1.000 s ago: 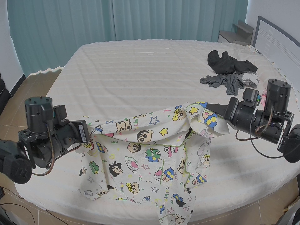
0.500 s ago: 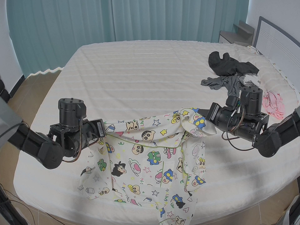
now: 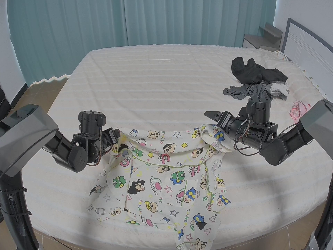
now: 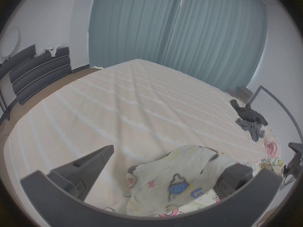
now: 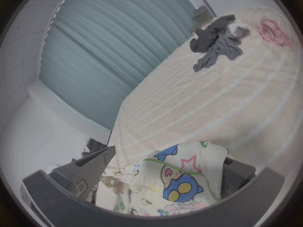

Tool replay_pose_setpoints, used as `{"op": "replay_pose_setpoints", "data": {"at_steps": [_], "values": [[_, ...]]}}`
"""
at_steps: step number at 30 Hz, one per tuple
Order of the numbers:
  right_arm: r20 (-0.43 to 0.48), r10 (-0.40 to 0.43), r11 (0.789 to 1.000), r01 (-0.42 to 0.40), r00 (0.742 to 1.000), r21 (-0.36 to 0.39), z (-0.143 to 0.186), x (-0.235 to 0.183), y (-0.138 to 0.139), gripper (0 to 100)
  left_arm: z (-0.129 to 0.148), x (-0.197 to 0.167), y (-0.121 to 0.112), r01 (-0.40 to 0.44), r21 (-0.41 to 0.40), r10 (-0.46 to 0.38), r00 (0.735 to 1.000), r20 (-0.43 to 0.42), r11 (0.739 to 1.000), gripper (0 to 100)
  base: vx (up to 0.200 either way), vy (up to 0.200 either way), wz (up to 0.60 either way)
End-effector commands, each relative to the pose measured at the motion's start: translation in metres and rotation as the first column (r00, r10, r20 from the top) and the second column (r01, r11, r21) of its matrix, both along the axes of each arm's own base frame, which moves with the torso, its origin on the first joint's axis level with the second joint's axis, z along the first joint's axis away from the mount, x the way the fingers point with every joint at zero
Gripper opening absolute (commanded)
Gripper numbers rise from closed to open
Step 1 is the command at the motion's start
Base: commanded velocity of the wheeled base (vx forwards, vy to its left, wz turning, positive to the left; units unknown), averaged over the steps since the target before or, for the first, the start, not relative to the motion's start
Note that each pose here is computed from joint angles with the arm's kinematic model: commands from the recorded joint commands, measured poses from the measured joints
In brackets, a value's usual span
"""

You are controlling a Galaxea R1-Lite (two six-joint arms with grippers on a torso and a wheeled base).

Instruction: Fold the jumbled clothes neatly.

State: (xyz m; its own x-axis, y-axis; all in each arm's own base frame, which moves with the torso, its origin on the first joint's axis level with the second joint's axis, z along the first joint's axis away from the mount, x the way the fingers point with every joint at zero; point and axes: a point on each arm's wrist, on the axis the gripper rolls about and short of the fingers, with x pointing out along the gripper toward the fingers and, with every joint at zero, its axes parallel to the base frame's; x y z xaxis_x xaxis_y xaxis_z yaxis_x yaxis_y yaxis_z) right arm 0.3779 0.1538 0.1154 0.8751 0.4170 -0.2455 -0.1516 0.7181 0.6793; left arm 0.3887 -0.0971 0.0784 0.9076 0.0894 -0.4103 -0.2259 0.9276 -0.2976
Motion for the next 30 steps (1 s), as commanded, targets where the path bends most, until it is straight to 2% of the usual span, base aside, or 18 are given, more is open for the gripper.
{"op": "replay_pose_setpoints", "data": {"at_steps": [1,3,4,5,6,8,11,12,14,16,21,22,23,26,30], "values": [[-0.042,-0.066,0.985,0.072,0.997,0.159,-0.009,0.029,0.003,100,-0.02,0.032,0.025,-0.103,-0.06,0.103,0.995,0.004,0.993,100,0.0,0.0,0.0],[-0.036,-0.085,0.971,0.091,0.996,0.222,0.0,0.035,0.0,100,-0.013,0.039,0.033,-0.138,-0.108,0.142,0.989,0.037,0.985,100,0.0,0.0,0.0],[-0.036,-0.085,0.971,0.091,0.996,0.222,0.0,0.035,0.0,100,-0.013,0.039,0.033,-0.138,-0.108,0.142,0.989,0.037,0.985,100,0.0,0.0,0.0],[-0.038,-0.108,0.954,0.115,0.993,0.276,0.008,0.042,-0.005,100,-0.005,0.046,0.043,-0.166,-0.14,0.177,0.982,0.069,0.976,100,0.0,0.0,0.0],[-0.038,-0.116,0.947,0.123,0.992,0.297,0.011,0.044,-0.007,100,-0.002,0.048,0.047,-0.175,-0.144,0.187,0.979,0.08,0.974,100,0.0,0.0,0.0],[-0.047,-0.123,0.942,0.131,0.991,0.308,0.011,0.046,-0.009,100,0.0,0.05,0.05,-0.181,-0.146,0.195,0.977,0.088,0.973,100,0.0,0.0,0.0],[-0.099,-0.163,0.932,0.186,0.982,0.311,0.01,0.054,-0.016,100,0.007,0.061,0.064,-0.207,-0.159,0.228,0.965,0.127,0.965,100,0.0,0.0,0.0],[-0.136,-0.183,0.922,0.218,0.974,0.32,0.008,0.057,-0.019,100,0.012,0.069,0.071,-0.218,-0.165,0.243,0.958,0.151,0.962,100,0.0,0.0,0.0],[-0.165,-0.189,0.922,0.233,0.968,0.311,0.005,0.058,-0.022,100,0.014,0.072,0.074,-0.22,-0.164,0.245,0.958,0.152,0.962,100,0.0,0.0,0.0],[-0.252,-0.189,0.932,0.254,0.949,0.259,-0.005,0.057,-0.023,100,0.017,0.079,0.076,-0.22,-0.142,0.238,0.964,0.121,0.965,100,0.0,0.0,0.0],[-0.325,-0.194,0.94,0.27,0.925,0.208,-0.011,0.055,-0.023,100,0.028,0.086,0.077,-0.225,-0.144,0.243,0.962,0.121,0.964,100,0.0,0.0,0.0],[-0.361,-0.198,0.95,0.269,0.911,0.157,-0.015,0.052,-0.024,100,0.026,0.084,0.077,-0.23,-0.14,0.246,0.963,0.11,0.963,100,0.0,0.0,0.0],[-0.369,-0.202,0.957,0.263,0.907,0.122,-0.017,0.052,-0.026,100,0.022,0.082,0.078,-0.234,-0.135,0.247,0.965,0.092,0.963,100,0.0,0.0,0.0],[-0.346,-0.238,0.951,0.291,0.908,0.109,-0.015,0.057,-0.037,100,0.019,0.065,0.08,-0.232,-0.126,0.239,0.97,0.047,0.965,100,0.0,0.0,0.0],[-0.241,-0.258,0.938,0.303,0.936,0.171,0.0,0.06,-0.044,100,0.021,0.035,0.082,-0.161,-0.16,0.16,0.987,-0.015,0.974,100,0.0,0.0,0.0]]}}
